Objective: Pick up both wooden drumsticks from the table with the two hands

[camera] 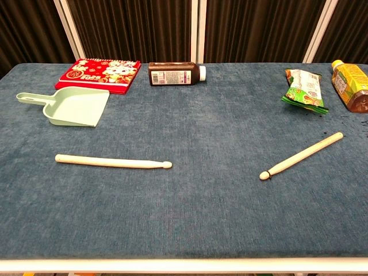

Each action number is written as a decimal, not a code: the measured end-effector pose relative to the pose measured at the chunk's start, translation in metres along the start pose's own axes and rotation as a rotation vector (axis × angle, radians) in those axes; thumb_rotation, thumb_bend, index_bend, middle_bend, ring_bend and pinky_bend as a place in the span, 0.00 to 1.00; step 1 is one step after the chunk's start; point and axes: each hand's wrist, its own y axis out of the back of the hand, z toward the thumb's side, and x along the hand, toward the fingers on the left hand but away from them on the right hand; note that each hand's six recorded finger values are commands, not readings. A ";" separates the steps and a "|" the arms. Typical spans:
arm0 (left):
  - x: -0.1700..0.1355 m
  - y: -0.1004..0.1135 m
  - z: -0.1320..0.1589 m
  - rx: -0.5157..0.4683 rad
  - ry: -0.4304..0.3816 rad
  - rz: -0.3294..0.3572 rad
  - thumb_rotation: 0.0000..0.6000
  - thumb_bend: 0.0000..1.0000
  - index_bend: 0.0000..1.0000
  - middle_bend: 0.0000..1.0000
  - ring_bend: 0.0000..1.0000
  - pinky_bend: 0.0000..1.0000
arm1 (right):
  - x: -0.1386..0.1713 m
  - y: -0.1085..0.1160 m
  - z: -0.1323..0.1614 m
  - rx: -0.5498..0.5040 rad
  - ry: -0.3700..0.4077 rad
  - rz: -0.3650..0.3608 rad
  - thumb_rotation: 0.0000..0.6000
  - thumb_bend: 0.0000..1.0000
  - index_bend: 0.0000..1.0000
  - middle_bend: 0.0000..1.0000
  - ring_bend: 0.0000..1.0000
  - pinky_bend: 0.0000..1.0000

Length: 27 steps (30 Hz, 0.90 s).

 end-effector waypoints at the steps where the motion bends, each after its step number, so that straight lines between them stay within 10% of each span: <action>1: 0.000 0.000 0.000 0.000 0.001 0.003 1.00 0.00 0.21 0.17 0.06 0.09 | 0.000 0.000 0.000 0.000 0.002 -0.001 1.00 0.10 0.00 0.08 0.00 0.04; 16: -0.004 0.004 0.001 0.003 0.026 0.047 1.00 0.00 0.21 0.17 0.06 0.09 | -0.012 0.000 0.008 -0.013 0.079 0.007 1.00 0.23 0.12 0.22 0.02 0.15; 27: -0.004 0.004 0.005 0.004 0.026 0.041 1.00 0.00 0.21 0.17 0.06 0.09 | -0.078 -0.062 0.030 0.141 0.225 0.236 1.00 0.15 0.31 0.34 0.10 0.23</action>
